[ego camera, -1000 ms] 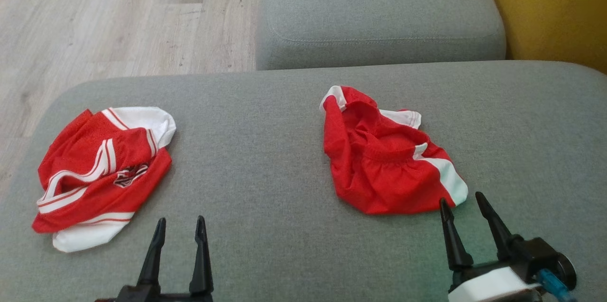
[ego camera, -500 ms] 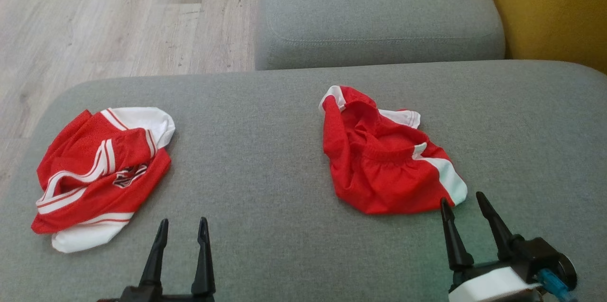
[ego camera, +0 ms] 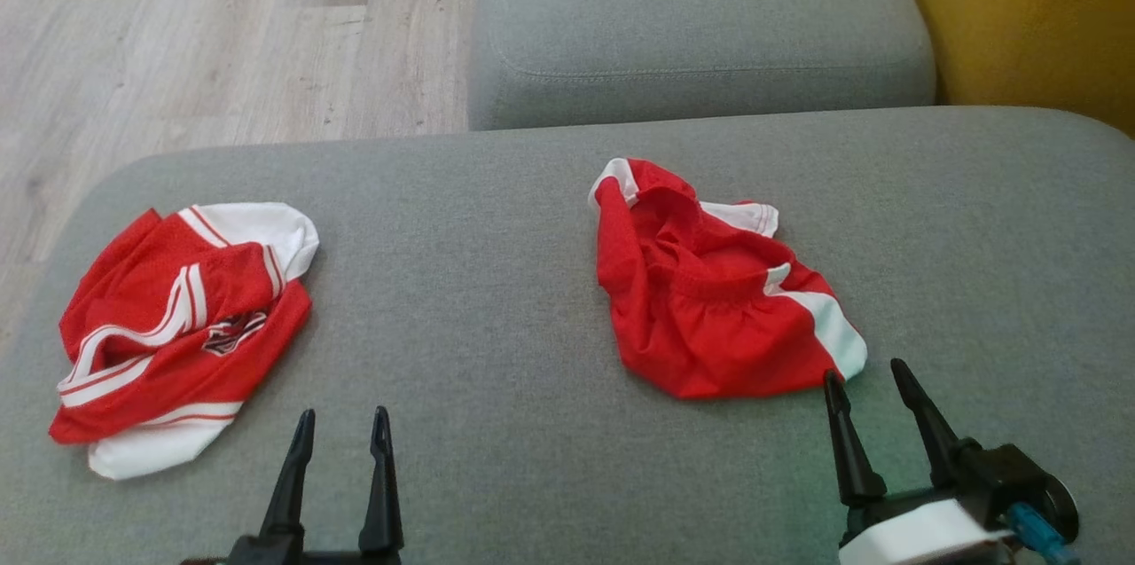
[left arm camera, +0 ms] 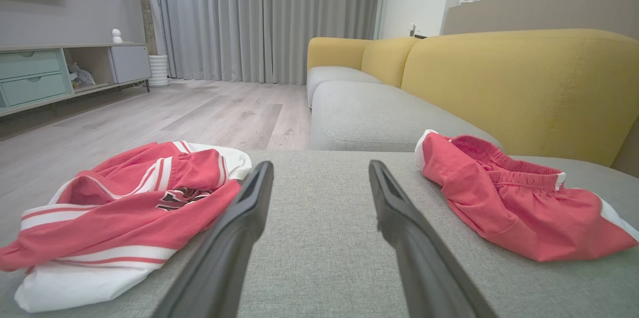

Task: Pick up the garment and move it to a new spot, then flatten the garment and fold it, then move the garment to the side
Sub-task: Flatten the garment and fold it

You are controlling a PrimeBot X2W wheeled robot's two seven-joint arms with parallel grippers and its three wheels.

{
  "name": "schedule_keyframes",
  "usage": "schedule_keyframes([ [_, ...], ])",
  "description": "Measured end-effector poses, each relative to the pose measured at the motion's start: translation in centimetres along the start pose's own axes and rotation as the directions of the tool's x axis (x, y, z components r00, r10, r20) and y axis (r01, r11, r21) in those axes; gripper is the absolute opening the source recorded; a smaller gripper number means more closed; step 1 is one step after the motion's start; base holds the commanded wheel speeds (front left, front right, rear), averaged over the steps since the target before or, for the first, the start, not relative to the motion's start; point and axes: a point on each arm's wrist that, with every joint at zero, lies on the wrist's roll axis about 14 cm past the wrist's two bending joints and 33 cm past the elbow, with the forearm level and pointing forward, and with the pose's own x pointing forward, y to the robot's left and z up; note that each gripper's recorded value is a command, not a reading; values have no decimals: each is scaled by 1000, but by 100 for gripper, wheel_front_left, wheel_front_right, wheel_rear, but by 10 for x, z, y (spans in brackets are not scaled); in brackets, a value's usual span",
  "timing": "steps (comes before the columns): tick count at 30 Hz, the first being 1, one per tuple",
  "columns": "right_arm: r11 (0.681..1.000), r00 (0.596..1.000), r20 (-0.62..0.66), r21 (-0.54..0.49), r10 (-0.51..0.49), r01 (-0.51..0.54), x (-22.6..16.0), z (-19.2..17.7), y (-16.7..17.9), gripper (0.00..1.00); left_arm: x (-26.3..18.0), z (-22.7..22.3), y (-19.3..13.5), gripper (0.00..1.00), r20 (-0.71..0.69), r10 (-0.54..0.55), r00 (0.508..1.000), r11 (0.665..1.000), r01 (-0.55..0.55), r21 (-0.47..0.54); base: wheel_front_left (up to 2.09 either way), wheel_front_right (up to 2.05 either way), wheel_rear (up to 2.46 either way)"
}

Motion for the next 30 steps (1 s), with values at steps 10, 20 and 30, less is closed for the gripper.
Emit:
schedule_keyframes([
  [10,999,999,-14,9,-38,38,-8,-5,-9,100,11,-9,-24,100,-33,-100,994,993,102,55,0,0,0],
  [20,990,990,-31,16,-139,139,-13,-8,-37,100,76,-15,-109,100,-53,-433,900,892,437,121,0,0,0],
  [30,982,980,-65,15,-186,188,11,-16,-59,100,153,-46,-194,100,-263,-625,735,710,675,200,0,0,0],
])
